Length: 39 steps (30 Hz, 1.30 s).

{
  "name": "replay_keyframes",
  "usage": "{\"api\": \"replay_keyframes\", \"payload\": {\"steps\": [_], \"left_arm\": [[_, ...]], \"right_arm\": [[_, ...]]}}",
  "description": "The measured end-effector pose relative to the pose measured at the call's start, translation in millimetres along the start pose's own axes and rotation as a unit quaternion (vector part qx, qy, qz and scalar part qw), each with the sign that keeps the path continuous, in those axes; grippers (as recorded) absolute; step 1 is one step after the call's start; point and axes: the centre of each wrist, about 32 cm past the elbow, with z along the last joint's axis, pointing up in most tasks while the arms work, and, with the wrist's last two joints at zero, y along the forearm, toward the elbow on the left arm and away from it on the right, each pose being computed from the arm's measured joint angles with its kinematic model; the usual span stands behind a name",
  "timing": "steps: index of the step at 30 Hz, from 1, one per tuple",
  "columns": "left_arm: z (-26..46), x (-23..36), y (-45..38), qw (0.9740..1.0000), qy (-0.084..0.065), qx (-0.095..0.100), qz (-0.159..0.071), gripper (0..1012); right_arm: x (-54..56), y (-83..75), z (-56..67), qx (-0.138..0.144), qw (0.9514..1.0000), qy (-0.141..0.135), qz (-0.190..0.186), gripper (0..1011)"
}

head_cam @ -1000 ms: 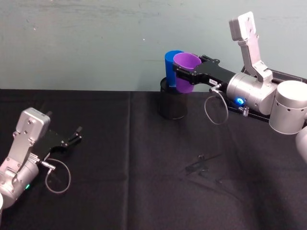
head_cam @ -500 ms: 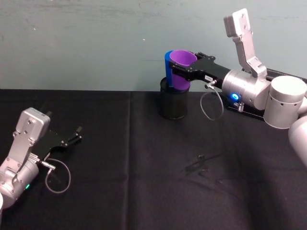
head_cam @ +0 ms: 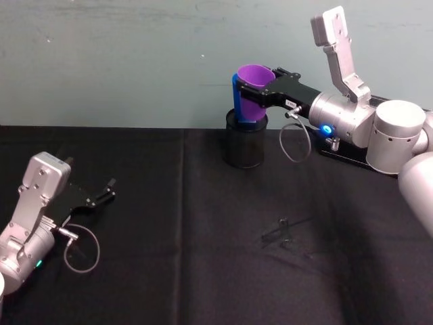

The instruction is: Pick up one cup with a gripper and tap it against the other cup.

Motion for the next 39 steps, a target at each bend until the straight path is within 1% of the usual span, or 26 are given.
{"api": "replay_keyframes", "payload": {"steps": [21,39], "left_arm": [[0.0,0.0,0.0,1.0000,0.000,0.000,0.000,1011],[0.0,0.0,0.0,1.0000,0.000,0.000,0.000,1011]], "right_arm": [[3.0,6.7,-0.8,0.008,1.0000,0.002,-0.002,723],[4.8,9.8,-0.4,0.007,1.0000,0.002,-0.003,723]]}}
